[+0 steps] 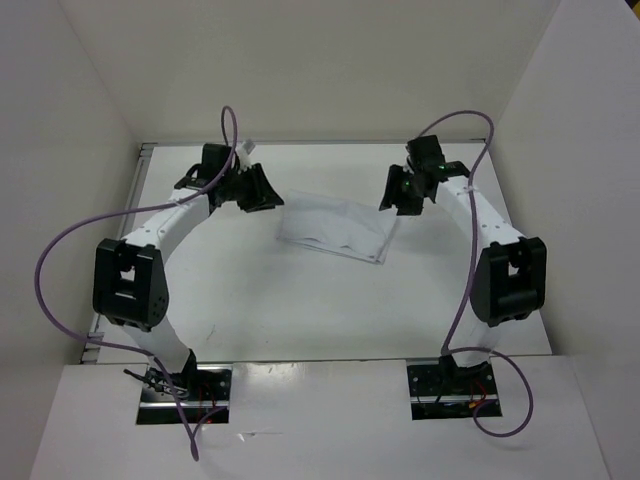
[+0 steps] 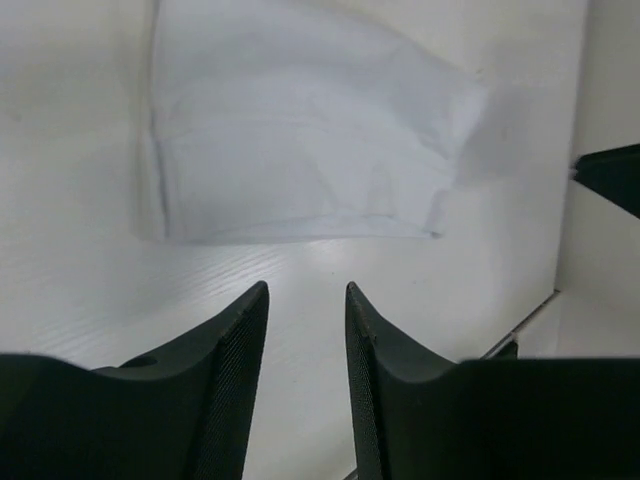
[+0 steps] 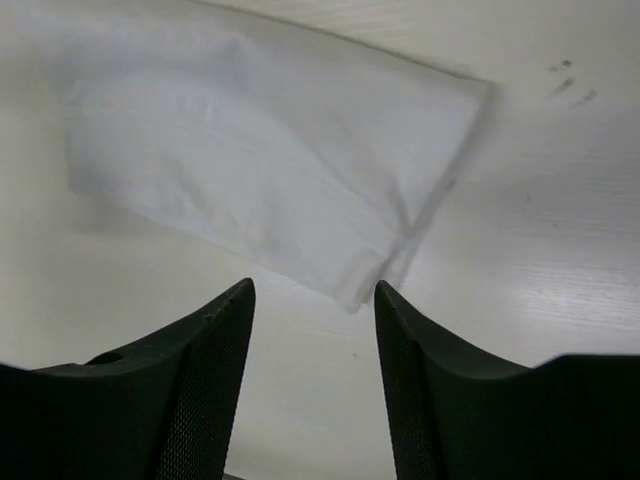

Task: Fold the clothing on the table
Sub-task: Fold the skirt

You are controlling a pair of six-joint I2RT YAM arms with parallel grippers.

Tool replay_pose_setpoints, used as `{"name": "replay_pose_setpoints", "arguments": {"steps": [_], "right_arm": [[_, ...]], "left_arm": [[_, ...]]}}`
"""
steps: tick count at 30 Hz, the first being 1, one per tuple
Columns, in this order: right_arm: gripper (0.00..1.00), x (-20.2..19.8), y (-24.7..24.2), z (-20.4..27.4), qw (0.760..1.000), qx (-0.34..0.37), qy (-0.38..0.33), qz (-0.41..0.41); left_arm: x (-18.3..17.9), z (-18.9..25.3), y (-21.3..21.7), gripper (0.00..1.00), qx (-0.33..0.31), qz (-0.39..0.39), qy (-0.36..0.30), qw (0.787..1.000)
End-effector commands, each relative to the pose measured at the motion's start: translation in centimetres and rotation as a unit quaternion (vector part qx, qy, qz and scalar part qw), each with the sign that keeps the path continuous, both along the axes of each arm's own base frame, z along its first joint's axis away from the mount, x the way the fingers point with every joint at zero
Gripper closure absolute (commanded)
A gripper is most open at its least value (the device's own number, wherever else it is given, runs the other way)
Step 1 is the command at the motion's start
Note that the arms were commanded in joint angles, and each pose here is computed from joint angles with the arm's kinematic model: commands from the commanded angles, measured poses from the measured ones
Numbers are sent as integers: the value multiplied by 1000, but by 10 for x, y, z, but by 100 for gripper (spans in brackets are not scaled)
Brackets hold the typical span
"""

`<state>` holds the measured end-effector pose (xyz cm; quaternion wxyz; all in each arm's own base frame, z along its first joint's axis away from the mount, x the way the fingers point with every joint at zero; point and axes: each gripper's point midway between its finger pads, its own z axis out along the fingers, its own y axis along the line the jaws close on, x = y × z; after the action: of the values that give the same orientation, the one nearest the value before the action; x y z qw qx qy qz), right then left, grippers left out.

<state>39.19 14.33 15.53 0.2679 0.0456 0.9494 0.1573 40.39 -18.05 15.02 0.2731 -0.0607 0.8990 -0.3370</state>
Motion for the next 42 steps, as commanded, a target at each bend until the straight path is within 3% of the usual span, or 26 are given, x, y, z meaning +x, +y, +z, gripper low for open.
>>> {"name": "replay_pose_setpoints", "arguments": {"steps": [1,8,23,26,30,32,36,42], "right_arm": [[43,-19,-25,-56,994,1,95,-51],[43,-13,-39,-103,986,47,134,-87],[52,-26,-32,-166,970,76,204,-110],[59,-26,-23,-173,969,74,210,-103],[79,-34,-14,-179,969,63,219,-91],[100,-38,-18,-184,968,53,222,-101],[100,-49,-22,-168,971,15,217,-103],[100,-103,-23,-135,969,-10,227,-100]], "left_arm": [[17,46,-22,56,-43,-49,-53,996],[37,38,-71,56,-54,-112,-59,990],[40,1,-75,56,-50,-101,-26,993],[41,0,-74,56,-47,-98,-27,994],[42,0,-74,56,-47,-98,-27,994],[41,-4,-75,56,-49,-101,-21,993],[38,-4,-75,56,-49,-106,-19,993],[11,1,-86,59,-57,-117,-13,991]]}}
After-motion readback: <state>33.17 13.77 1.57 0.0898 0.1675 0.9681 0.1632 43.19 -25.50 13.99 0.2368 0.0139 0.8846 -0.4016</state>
